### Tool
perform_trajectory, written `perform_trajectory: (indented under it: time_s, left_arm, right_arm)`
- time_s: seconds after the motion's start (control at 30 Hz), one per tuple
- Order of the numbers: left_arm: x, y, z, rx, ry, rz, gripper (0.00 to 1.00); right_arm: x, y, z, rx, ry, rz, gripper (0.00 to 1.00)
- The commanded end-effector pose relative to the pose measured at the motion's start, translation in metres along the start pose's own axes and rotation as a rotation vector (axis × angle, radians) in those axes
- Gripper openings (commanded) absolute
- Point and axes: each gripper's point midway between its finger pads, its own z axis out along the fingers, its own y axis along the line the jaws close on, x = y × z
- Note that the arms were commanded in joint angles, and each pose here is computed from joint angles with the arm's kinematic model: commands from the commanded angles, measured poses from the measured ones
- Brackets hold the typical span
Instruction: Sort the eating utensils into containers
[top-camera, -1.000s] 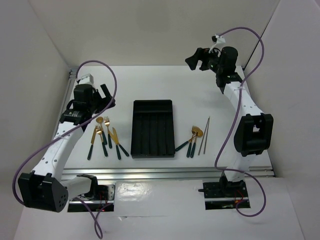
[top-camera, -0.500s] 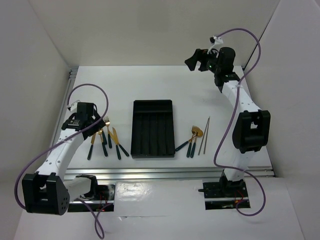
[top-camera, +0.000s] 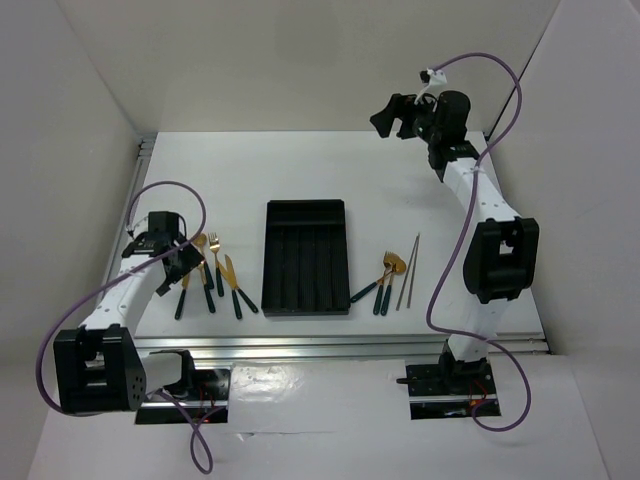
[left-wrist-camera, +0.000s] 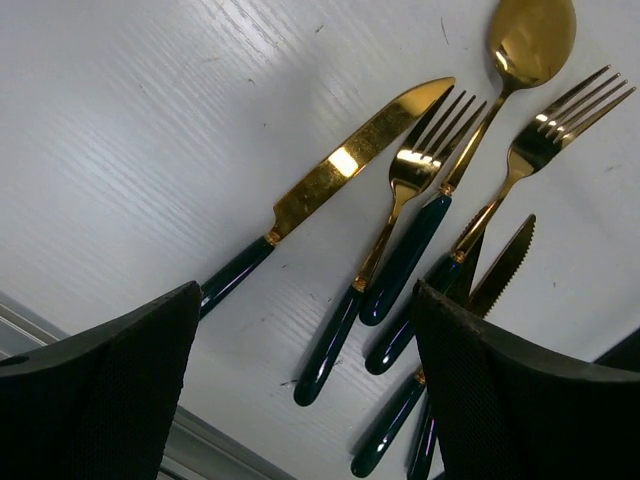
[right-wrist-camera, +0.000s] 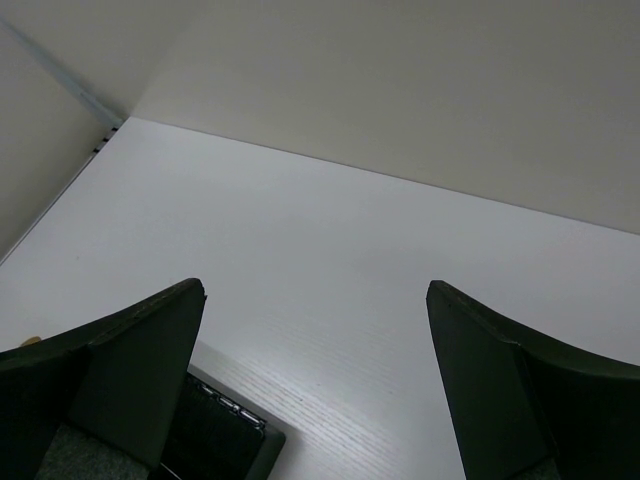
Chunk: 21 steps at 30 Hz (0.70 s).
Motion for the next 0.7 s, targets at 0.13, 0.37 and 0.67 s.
perform_trajectory:
  time_s: [0.13, 0.37, 0.67]
  left_arm:
    - [0.013, 0.016, 0.0, -0.056, 0.091, -0.047, 0.92]
    - [0.039, 0.027, 0.015, -0.12, 0.18, -0.044, 0.88]
    - [0.057, 0.034, 0.033, -0.207, 0.272, -0.031, 0.79]
  right_arm:
    - [-0.008, -0.004, 0.013, 0.002, -0.01, -0.022, 1.0]
    - [-0.002, -0.017, 0.022, 0.048, 0.007, -0.029, 1.0]
    - [0.003, -0.024, 0.031, 0.063, 0.034, -0.016, 1.0]
